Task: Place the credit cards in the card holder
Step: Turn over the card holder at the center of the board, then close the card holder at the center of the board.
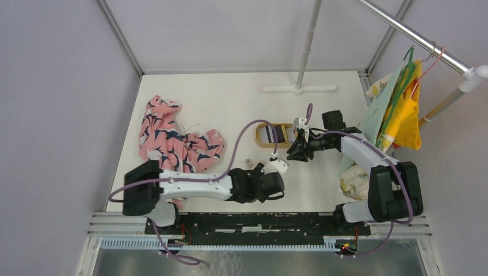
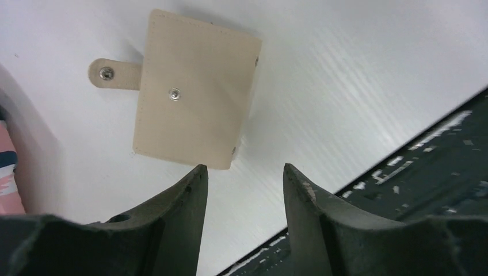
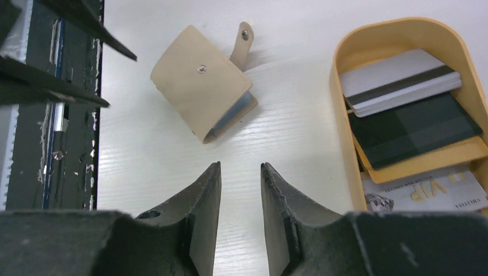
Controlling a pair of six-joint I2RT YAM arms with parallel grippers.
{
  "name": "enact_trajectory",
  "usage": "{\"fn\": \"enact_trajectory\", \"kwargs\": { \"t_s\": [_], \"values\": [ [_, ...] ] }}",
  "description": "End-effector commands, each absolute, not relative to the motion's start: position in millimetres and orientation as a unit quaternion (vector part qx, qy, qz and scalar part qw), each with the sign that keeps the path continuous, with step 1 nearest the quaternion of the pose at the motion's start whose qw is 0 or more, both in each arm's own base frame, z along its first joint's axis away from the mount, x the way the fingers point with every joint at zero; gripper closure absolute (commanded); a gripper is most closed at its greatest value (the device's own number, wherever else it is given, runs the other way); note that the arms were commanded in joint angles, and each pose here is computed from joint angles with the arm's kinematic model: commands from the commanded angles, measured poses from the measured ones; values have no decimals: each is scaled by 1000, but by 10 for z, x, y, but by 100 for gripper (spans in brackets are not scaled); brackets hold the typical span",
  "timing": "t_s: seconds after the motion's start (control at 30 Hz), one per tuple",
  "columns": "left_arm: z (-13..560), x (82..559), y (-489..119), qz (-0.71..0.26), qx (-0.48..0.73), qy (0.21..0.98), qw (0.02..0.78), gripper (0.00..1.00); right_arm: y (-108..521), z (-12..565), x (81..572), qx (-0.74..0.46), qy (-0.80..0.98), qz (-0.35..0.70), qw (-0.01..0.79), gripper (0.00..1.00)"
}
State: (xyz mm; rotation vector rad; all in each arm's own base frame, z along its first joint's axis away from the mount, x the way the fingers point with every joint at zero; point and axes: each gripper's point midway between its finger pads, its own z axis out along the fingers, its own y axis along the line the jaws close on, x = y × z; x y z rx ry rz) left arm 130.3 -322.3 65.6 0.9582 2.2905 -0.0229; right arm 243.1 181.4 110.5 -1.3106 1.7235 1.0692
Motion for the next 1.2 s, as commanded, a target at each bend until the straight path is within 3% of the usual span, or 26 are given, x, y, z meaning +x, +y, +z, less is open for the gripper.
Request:
{"fn": "enact_trajectory", "kwargs": {
  "t_s": [0.0,0.17,0.3,0.37,0.47,0.57,0.67,0.93,1.17],
  "values": [
    [1188,1349,-3436,-207,268,876,343,44,2004,1199,2277,-603,562,396,405,62],
    [1180,1537,-3241,-330,181,873,309,63,2262,1205,2151,-740,408,322,428,45],
    [1059,1701,-3043,-353,118,876,307,74,2550,1298,2332,-764,387,312,412,44],
    [986,1857,-2851,-323,82,883,329,74,2698,1300,2317,-771,378,333,389,50],
    [1010,2090,-2593,-302,47,879,367,62,2831,1159,2178,-787,360,353,355,57],
    [1062,2228,-2501,-301,51,868,391,49,2879,975,2149,-792,378,339,338,60],
    [1039,2194,-2544,-322,75,862,385,45,2936,963,2277,-774,418,334,338,61],
    [1179,1897,-2491,-394,62,834,381,54,3232,934,2560,-764,428,390,285,63],
    [1145,1736,-2602,-455,59,813,357,66,3341,794,2580,-759,445,411,241,59]
  ]
}}
